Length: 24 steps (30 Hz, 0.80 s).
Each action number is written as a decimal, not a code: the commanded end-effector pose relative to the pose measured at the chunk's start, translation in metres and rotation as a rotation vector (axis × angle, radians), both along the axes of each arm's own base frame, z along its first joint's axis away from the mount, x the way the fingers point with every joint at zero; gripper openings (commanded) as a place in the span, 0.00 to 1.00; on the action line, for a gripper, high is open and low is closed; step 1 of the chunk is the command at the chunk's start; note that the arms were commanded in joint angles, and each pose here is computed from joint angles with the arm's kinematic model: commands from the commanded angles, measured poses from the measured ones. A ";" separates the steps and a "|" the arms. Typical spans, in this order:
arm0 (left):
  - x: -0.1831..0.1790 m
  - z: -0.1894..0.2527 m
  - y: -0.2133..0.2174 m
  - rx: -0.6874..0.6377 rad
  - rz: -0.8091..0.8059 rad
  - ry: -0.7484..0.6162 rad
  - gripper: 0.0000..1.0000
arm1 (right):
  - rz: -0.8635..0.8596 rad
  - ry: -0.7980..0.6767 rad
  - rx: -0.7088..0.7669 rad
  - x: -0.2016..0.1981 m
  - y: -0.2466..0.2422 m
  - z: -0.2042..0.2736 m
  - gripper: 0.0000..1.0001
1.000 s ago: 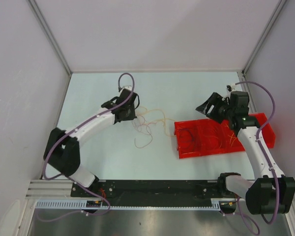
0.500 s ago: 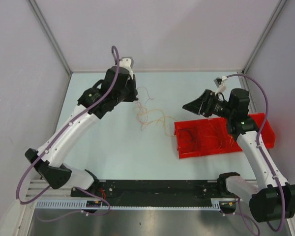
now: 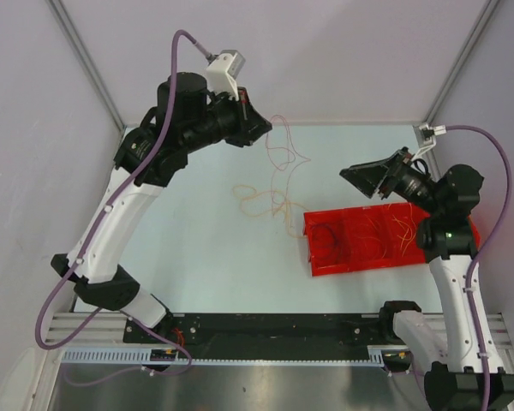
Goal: Untangle the cables
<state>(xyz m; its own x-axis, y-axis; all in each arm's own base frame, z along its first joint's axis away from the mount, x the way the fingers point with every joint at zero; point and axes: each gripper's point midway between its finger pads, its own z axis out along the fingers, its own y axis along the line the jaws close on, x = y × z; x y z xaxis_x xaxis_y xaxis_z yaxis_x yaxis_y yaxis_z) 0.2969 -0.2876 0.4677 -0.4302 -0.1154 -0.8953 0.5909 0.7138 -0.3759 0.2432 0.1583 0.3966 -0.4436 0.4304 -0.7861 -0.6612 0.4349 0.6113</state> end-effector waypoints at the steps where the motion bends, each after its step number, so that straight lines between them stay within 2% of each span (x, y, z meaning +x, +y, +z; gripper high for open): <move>1: -0.031 0.041 -0.036 -0.134 -0.244 -0.072 0.00 | -0.090 -0.098 0.012 -0.010 -0.019 0.032 0.77; 6: -0.048 0.070 -0.061 -0.227 -0.376 -0.129 0.00 | -0.283 -0.139 0.006 -0.009 -0.051 0.050 0.79; 14: -0.072 0.094 -0.105 -0.310 -0.519 -0.194 0.00 | -0.521 -0.085 -0.008 0.000 -0.082 0.058 0.79; 17: -0.069 0.092 -0.125 -0.323 -0.536 -0.193 0.00 | -0.747 -0.022 -0.032 0.007 -0.117 0.057 0.79; 24: -0.072 0.100 -0.162 -0.425 -0.590 -0.194 0.00 | -1.043 0.009 -0.077 -0.008 -0.165 0.074 0.79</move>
